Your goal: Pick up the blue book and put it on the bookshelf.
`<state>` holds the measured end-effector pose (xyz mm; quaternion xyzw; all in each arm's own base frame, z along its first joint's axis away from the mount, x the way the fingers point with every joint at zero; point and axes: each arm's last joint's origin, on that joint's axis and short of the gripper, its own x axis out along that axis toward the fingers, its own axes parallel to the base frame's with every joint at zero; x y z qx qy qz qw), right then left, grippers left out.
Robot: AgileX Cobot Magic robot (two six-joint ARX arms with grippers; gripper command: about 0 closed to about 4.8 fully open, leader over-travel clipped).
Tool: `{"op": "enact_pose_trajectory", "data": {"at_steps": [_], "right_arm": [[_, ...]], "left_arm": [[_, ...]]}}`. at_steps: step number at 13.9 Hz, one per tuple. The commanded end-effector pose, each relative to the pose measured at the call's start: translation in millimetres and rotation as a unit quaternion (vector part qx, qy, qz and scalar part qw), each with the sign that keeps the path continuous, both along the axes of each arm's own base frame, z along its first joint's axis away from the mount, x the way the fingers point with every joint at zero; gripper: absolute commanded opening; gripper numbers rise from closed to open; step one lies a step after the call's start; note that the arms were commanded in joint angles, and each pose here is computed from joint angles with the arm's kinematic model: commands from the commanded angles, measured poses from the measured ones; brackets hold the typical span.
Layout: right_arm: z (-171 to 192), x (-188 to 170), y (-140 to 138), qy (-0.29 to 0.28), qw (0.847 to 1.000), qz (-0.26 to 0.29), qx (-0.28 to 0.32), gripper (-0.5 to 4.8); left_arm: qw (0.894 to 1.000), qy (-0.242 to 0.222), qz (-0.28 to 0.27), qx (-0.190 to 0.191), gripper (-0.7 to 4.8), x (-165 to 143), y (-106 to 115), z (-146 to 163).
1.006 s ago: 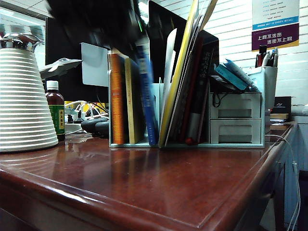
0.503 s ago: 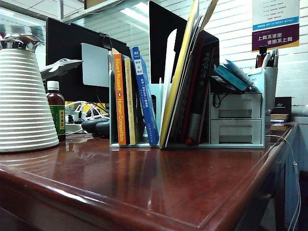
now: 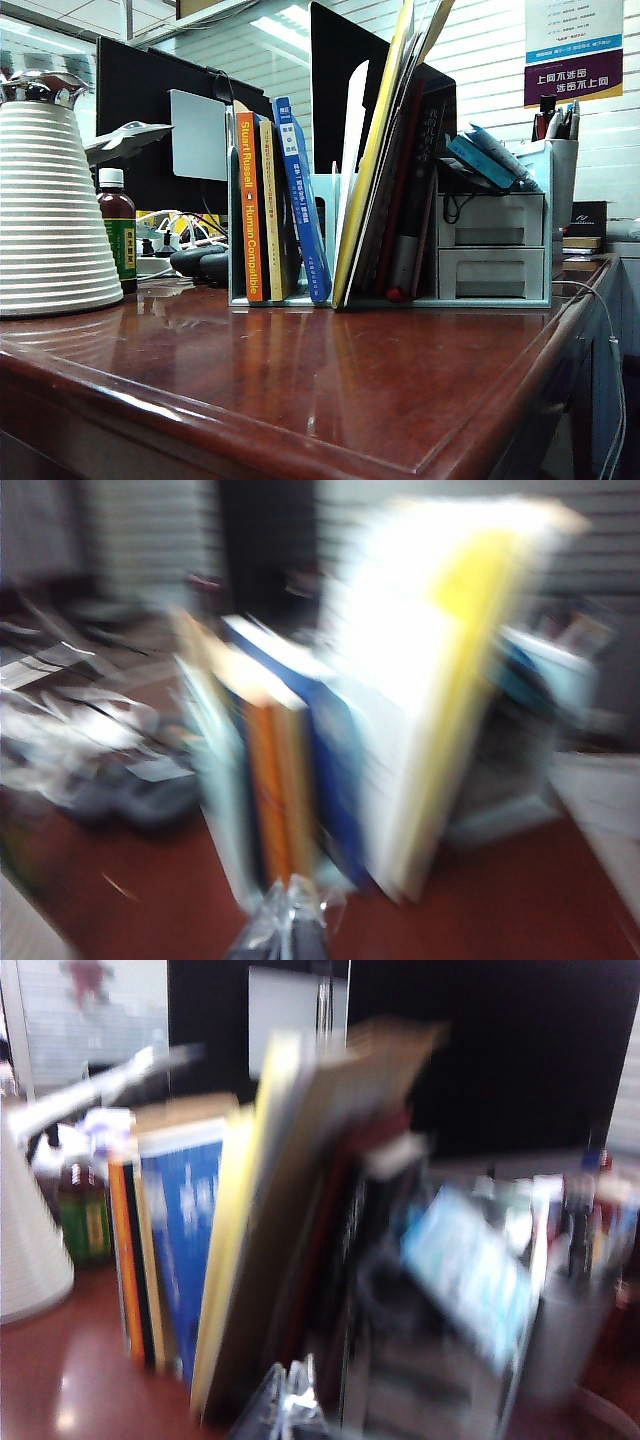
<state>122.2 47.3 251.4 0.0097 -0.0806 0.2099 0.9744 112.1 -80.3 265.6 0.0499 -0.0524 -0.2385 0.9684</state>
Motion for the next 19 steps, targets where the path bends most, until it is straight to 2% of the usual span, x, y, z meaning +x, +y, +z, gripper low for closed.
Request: {"op": "enact_pose_trajectory", "data": {"at_steps": [1,5,9,11,14,16,17,19], "right_arm": [[-16,-2,-4,0.023,0.998,-0.051,0.001,0.63],[-33,-2,-3,0.102,0.993,-0.046,-0.032,0.63],[-41,-3,-4,0.139,0.988,-0.047,-0.047,0.63],[-42,-3,-4,0.145,0.987,-0.047,-0.050,0.63],[-42,-3,-4,0.145,0.987,-0.047,-0.050,0.63],[-43,-3,-4,0.146,0.987,-0.047,-0.050,0.63],[-44,-3,-4,0.149,0.986,-0.043,-0.052,0.63],[-44,-3,-4,0.150,0.986,-0.057,-0.052,0.63]], "left_arm": [[0.998,0.035,-0.035,-0.048,-0.06,-11,6,-35],[0.996,0.067,-0.055,-0.022,-0.06,-13,6,-69],[0.996,0.074,-0.050,-0.022,-0.06,-13,6,-74],[0.998,0.056,0.000,-0.023,-0.06,-14,15,-72],[0.997,-0.004,0.064,-0.053,-0.06,-16,47,-87],[0.993,0.032,0.108,-0.035,-0.06,-17,62,-96],[0.991,0.050,0.123,-0.013,-0.06,-16,66,-101],[0.987,0.060,0.150,-0.007,-0.06,-15,73,-103]]}}
